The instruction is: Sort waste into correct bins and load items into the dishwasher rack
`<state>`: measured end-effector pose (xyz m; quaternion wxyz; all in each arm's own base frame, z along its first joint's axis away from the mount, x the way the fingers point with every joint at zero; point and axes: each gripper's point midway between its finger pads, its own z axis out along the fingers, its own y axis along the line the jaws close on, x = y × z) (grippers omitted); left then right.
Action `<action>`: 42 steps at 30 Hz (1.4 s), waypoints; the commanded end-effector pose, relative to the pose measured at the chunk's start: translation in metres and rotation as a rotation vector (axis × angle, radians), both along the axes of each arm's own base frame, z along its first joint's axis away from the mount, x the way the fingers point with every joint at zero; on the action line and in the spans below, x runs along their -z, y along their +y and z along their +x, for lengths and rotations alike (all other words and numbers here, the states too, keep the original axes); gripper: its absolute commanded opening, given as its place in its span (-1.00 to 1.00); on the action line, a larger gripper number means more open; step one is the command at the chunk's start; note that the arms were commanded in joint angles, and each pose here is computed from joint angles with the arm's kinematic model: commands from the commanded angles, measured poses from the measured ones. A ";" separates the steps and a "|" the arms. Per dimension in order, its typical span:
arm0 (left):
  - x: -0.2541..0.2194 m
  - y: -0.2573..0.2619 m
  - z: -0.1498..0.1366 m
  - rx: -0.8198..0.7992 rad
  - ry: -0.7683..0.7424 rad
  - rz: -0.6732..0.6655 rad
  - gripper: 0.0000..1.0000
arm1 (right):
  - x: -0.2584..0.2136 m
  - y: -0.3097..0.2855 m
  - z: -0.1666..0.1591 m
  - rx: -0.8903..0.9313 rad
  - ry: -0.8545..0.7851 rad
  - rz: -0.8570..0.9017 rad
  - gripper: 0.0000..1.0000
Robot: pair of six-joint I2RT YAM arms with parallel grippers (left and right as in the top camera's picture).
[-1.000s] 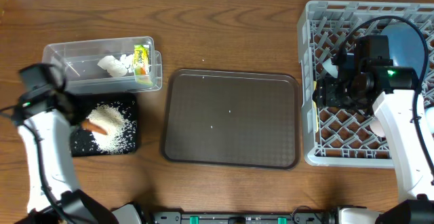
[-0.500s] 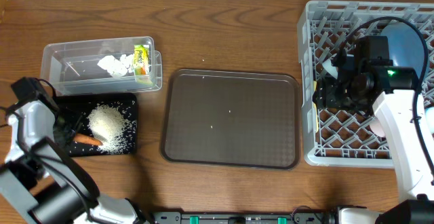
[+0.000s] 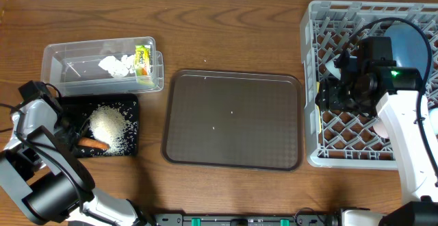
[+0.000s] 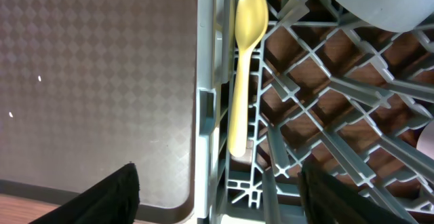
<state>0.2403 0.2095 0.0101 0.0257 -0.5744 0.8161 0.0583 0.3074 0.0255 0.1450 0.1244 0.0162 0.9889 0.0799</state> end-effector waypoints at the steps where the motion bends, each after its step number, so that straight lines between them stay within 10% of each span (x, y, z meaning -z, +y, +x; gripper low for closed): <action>1: 0.000 -0.003 0.000 -0.011 -0.005 -0.020 0.03 | -0.003 -0.003 0.002 0.009 -0.009 -0.009 0.54; 11: -0.068 -0.019 0.035 0.049 -0.262 -0.017 0.28 | -0.005 -0.001 0.010 0.006 -0.041 0.000 0.79; 19: -0.139 -0.134 0.095 0.644 -0.502 0.011 0.61 | -0.031 0.045 0.057 -0.080 -0.253 0.207 0.98; 24: -0.126 -0.224 0.057 1.048 -0.337 -0.109 0.75 | -0.006 0.023 0.046 -0.033 -0.151 0.077 0.99; 33: -0.118 -0.247 -0.028 1.090 -0.043 -0.295 0.67 | 0.010 0.000 -0.006 0.010 0.069 0.004 0.98; 42: -0.187 -0.242 -0.028 1.172 -0.432 -0.020 0.61 | -0.018 0.000 -0.021 0.010 -0.120 0.004 0.98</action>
